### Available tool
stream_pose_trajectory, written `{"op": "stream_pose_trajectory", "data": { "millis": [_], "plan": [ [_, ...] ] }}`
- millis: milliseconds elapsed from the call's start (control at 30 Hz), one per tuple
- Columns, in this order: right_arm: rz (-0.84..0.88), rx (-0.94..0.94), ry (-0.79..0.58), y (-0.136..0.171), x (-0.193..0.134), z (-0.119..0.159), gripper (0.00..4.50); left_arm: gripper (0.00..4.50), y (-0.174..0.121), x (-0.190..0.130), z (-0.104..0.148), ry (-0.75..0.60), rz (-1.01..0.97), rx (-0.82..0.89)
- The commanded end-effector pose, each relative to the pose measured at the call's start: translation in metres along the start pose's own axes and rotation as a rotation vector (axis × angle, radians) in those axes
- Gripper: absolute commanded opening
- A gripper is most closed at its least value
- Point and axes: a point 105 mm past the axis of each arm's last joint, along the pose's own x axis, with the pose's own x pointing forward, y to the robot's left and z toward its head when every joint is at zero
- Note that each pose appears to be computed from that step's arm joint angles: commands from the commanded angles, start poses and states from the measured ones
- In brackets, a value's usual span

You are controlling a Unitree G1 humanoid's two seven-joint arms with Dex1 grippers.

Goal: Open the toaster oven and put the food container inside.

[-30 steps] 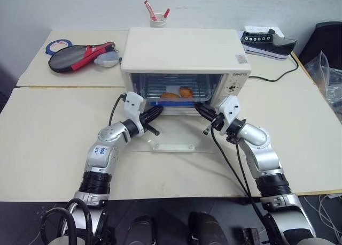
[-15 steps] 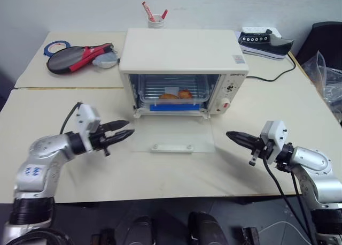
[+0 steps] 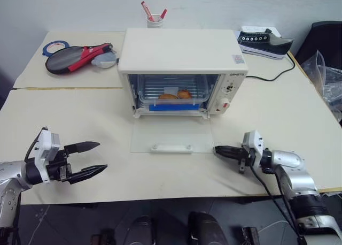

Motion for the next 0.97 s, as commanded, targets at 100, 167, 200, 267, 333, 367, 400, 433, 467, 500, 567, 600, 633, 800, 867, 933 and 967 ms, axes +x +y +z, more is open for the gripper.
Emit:
{"op": "stream_pose_trajectory", "data": {
  "millis": [100,167,200,267,333,367,400,433,467,500,567,600,633,800,867,933,967],
  "plan": [
    [-0.04,-0.065,-0.153,-0.009,-0.004,0.039,0.0,4.48,-0.002,-0.001,0.033,-0.161,0.023,0.013],
    [-0.077,-0.055,-0.21,-0.016,-0.005,0.056,0.0,4.48,-0.003,0.0,0.04,-0.208,0.025,0.015],
    [-0.077,-0.059,-0.234,-0.019,-0.005,0.067,0.0,4.48,-0.002,0.0,0.044,-0.232,0.039,0.02],
    [-0.086,-0.062,-0.278,-0.023,-0.004,0.084,0.0,4.48,0.0,0.001,0.053,-0.281,0.059,0.023],
    [-0.096,-0.061,-0.318,-0.027,-0.004,0.099,0.0,4.48,0.002,0.002,0.061,-0.32,0.066,0.013],
    [-0.104,-0.067,-0.346,-0.03,-0.003,0.108,0.0,4.48,0.002,0.004,0.064,-0.335,0.06,0.006],
    [-0.107,-0.077,-0.372,-0.034,-0.002,0.119,0.0,4.48,0.002,0.007,0.068,-0.348,0.048,0.02],
    [-0.11,-0.083,-0.389,-0.037,-0.001,0.127,0.0,4.48,0.002,0.01,0.07,-0.354,0.04,0.03],
    [-0.119,-0.084,-0.409,-0.04,-0.001,0.134,0.0,4.48,0.004,0.012,0.071,-0.349,0.048,0.049],
    [-0.125,-0.082,-0.42,-0.042,-0.002,0.139,0.0,4.48,0.006,0.014,0.072,-0.343,0.057,0.063],
    [-0.137,-0.079,-0.42,-0.042,-0.007,0.141,0.0,4.48,0.013,0.015,0.068,-0.312,0.097,0.102],
    [-0.138,-0.082,-0.413,-0.041,-0.009,0.14,0.0,4.48,0.016,0.015,0.066,-0.293,0.12,0.121],
    [-0.122,-0.106,-0.367,-0.034,-0.012,0.133,0.18,4.49,0.015,0.017,0.059,-0.256,0.118,0.141],
    [0.024,-0.179,-0.053,0.013,-0.032,0.069,1.61,4.5,0.009,0.018,0.005,-0.003,0.116,0.245],
    [0.031,-0.167,-0.013,0.024,-0.042,0.054,2.35,4.5,0.006,0.016,-0.005,0.016,0.119,0.269],
    [0.026,-0.144,0.014,0.031,-0.052,0.04,3.07,4.5,0.006,0.013,-0.009,0.007,0.148,0.276],
    [0.014,-0.134,0.024,0.034,-0.056,0.034,3.41,4.5,0.004,0.01,-0.013,0.013,0.159,0.282]
  ]
}}
